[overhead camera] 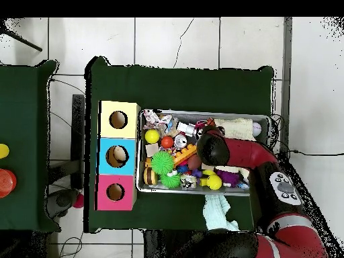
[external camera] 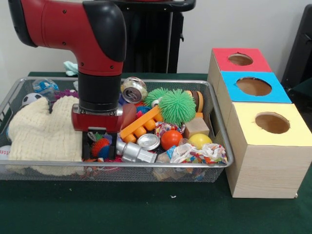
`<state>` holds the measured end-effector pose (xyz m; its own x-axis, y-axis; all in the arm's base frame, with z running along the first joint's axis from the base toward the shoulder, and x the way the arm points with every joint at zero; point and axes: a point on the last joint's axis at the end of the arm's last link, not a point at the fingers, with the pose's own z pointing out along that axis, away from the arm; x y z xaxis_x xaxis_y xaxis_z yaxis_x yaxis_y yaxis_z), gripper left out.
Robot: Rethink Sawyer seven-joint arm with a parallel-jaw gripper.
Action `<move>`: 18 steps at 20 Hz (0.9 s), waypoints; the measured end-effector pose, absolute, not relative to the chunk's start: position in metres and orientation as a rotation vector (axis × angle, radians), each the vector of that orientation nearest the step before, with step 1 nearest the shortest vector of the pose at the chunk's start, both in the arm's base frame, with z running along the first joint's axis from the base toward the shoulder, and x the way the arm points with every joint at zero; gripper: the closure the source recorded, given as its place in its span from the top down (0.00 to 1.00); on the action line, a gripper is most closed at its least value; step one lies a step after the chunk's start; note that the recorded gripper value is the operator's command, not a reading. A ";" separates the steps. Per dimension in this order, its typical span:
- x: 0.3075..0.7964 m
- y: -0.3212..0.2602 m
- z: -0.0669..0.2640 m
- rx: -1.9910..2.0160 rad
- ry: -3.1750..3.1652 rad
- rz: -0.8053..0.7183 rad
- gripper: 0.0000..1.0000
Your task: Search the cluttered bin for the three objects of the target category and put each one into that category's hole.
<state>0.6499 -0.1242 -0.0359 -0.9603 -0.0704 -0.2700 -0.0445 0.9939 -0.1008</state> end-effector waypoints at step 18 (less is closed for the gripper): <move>0.661 -0.132 -0.030 -0.175 2.803 -0.232 1.00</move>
<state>0.6609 -0.1316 -0.0297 -0.9405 -0.1468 -0.3064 -0.0943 0.9792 -0.1795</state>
